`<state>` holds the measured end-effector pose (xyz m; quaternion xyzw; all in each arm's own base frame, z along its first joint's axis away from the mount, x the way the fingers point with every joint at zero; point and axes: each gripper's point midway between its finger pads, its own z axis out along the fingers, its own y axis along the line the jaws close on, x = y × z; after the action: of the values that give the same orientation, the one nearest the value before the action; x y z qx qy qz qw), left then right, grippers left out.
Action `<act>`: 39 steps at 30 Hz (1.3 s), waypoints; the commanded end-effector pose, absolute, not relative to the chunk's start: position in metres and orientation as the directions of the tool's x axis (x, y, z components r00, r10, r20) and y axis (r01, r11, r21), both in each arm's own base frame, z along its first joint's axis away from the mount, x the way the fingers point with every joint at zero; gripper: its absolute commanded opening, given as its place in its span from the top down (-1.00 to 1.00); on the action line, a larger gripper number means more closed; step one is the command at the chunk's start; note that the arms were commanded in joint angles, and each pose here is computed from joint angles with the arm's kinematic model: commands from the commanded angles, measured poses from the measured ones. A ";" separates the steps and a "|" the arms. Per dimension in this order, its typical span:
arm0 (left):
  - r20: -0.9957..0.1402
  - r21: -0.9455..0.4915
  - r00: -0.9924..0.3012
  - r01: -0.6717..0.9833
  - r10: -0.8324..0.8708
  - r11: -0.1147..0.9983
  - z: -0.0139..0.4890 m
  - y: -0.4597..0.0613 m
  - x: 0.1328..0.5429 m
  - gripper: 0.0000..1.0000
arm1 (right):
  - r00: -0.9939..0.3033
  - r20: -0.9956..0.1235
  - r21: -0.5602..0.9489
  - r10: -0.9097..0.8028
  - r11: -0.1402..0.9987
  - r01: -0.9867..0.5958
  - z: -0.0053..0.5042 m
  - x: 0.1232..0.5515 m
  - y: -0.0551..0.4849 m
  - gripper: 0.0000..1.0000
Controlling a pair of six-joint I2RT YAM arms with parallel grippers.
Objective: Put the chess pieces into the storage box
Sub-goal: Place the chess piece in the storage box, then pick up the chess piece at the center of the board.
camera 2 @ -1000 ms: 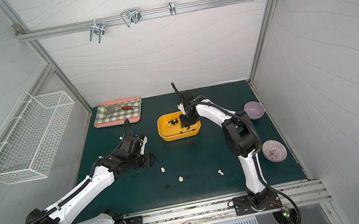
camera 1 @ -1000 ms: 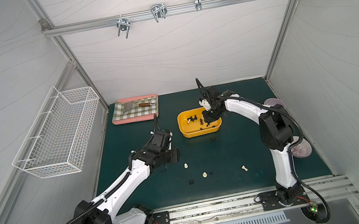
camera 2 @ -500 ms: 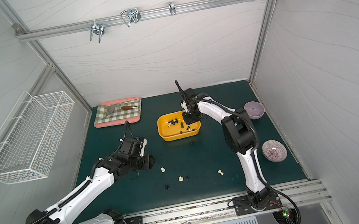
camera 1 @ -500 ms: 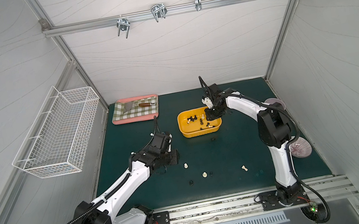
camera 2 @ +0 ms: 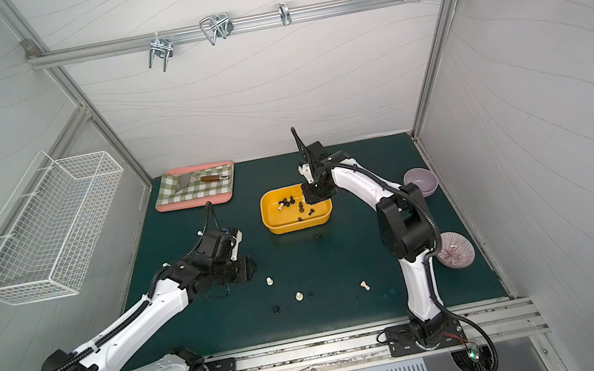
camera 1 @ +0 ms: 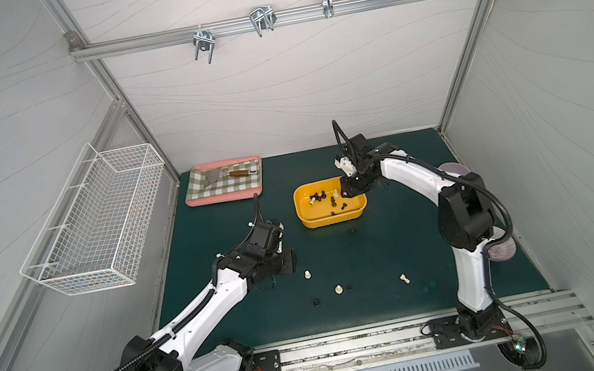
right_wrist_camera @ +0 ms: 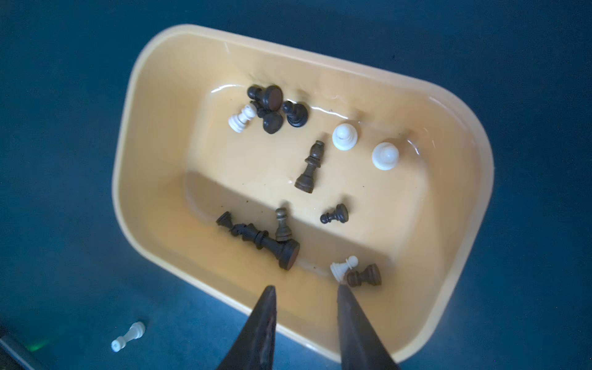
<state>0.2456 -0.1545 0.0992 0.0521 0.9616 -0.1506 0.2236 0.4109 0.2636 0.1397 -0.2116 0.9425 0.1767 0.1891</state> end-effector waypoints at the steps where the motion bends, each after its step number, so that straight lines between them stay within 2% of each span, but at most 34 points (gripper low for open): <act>1: -0.459 -0.285 -0.888 0.151 0.003 0.947 0.105 -0.154 0.247 0.02 | -0.807 -0.483 0.262 -0.339 0.823 -0.503 0.171 0.402 0.262 0.31; 16: -0.433 -0.261 -0.901 0.153 0.026 0.953 0.102 -0.152 0.245 0.01 | -0.788 -0.528 0.320 -0.316 0.785 -0.529 0.198 0.350 0.247 0.23; 39: -0.381 -0.245 -0.922 0.175 0.071 0.954 0.089 -0.152 0.237 0.01 | -0.899 -0.347 0.406 -0.267 0.821 -0.401 0.123 0.233 0.194 0.17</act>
<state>0.2327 -0.1478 0.0824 0.0578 0.9731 -0.1296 0.1814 0.2415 0.1938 0.1241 -0.1883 0.9449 0.2256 0.1443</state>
